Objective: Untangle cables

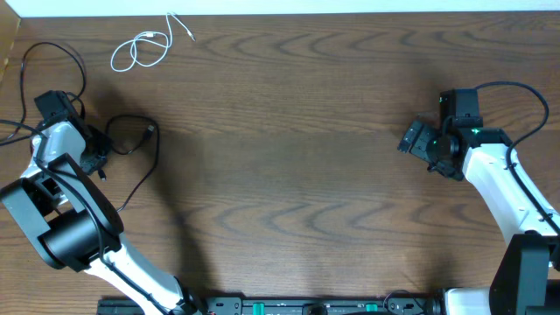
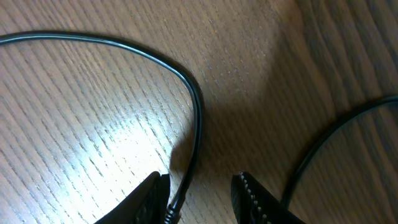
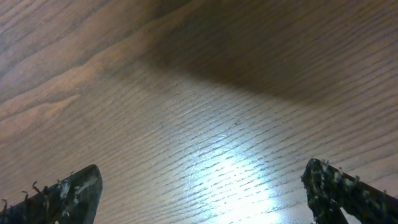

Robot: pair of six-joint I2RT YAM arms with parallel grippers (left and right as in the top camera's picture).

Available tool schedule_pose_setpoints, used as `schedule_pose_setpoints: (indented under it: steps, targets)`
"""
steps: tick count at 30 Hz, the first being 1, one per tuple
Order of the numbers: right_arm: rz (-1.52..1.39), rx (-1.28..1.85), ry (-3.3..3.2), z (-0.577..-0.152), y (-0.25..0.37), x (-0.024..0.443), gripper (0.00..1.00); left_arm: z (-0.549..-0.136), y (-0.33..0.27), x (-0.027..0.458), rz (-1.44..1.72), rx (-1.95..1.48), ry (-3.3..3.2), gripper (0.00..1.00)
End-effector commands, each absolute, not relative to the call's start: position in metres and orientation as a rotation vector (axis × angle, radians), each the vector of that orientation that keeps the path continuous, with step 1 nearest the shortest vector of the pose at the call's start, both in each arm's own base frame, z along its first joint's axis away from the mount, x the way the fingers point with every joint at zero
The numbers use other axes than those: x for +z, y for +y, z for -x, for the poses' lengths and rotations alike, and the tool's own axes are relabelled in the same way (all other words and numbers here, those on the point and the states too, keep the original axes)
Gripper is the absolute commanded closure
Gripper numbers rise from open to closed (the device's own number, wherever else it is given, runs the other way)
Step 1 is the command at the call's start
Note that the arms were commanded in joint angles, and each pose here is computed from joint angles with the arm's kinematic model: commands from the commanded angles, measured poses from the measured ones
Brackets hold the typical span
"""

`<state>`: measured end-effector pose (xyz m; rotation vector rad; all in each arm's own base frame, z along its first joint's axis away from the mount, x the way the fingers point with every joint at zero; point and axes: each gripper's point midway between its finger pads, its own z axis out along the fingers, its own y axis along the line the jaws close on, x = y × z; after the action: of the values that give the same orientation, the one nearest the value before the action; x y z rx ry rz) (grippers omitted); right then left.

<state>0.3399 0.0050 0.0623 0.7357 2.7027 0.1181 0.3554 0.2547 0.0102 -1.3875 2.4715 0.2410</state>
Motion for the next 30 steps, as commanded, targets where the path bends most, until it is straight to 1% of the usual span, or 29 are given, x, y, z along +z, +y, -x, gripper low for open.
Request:
schedule_pose_setpoints:
  steps: [1, 8, 10, 12, 13, 14, 15, 18, 22, 26, 30]
  targets:
    - [-0.734, 0.098, 2.707, -0.339, 0.002, 0.060, 0.01, -0.355, 0.255, 0.004, 1.398, 0.234, 2.482, 0.62]
    - [-0.734, 0.098, 2.707, -0.339, 0.002, 0.060, 0.01, -0.347, 0.260, -0.004, 1.410, 0.250, 2.507, 0.62]
    - [-0.734, 0.098, 2.707, -0.339, 0.002, 0.060, 0.01, -0.344, 0.261, -0.010, 1.420, 0.251, 2.519, 0.64]
    - [-0.734, 0.098, 2.707, -0.339, 0.002, 0.060, 0.01, -0.342, 0.261, -0.015, 1.412, 0.253, 2.538, 0.72]
    - [-0.734, 0.098, 2.707, -0.339, 0.002, 0.060, 0.01, -0.342, 0.261, -0.016, 1.403, 0.255, 2.548, 0.78]
    - [-0.734, 0.098, 2.707, -0.339, 0.002, 0.060, 0.01, -0.341, 0.260, -0.018, 1.404, 0.255, 2.552, 0.89]
    - [-0.734, 0.098, 2.707, -0.339, 0.002, 0.060, 0.01, -0.341, 0.260, -0.018, 1.404, 0.254, 2.552, 0.92]
    - [-0.734, 0.098, 2.707, -0.339, 0.002, 0.060, 0.01, -0.345, 0.260, -0.017, 1.398, 0.236, 2.544, 0.92]
    - [-0.734, 0.098, 2.707, -0.339, 0.002, 0.060, 0.01, -0.357, 0.248, -0.017, 1.375, 0.095, 2.539, 0.93]
    - [-0.734, 0.098, 2.707, -0.339, 0.002, 0.060, 0.01, -0.377, 0.231, -0.013, 1.235, -0.093, 2.555, 0.93]
    - [-0.734, 0.098, 2.707, -0.339, 0.002, 0.060, 0.01, -0.386, 0.230, -0.006, 1.192, -0.131, 2.529, 0.93]
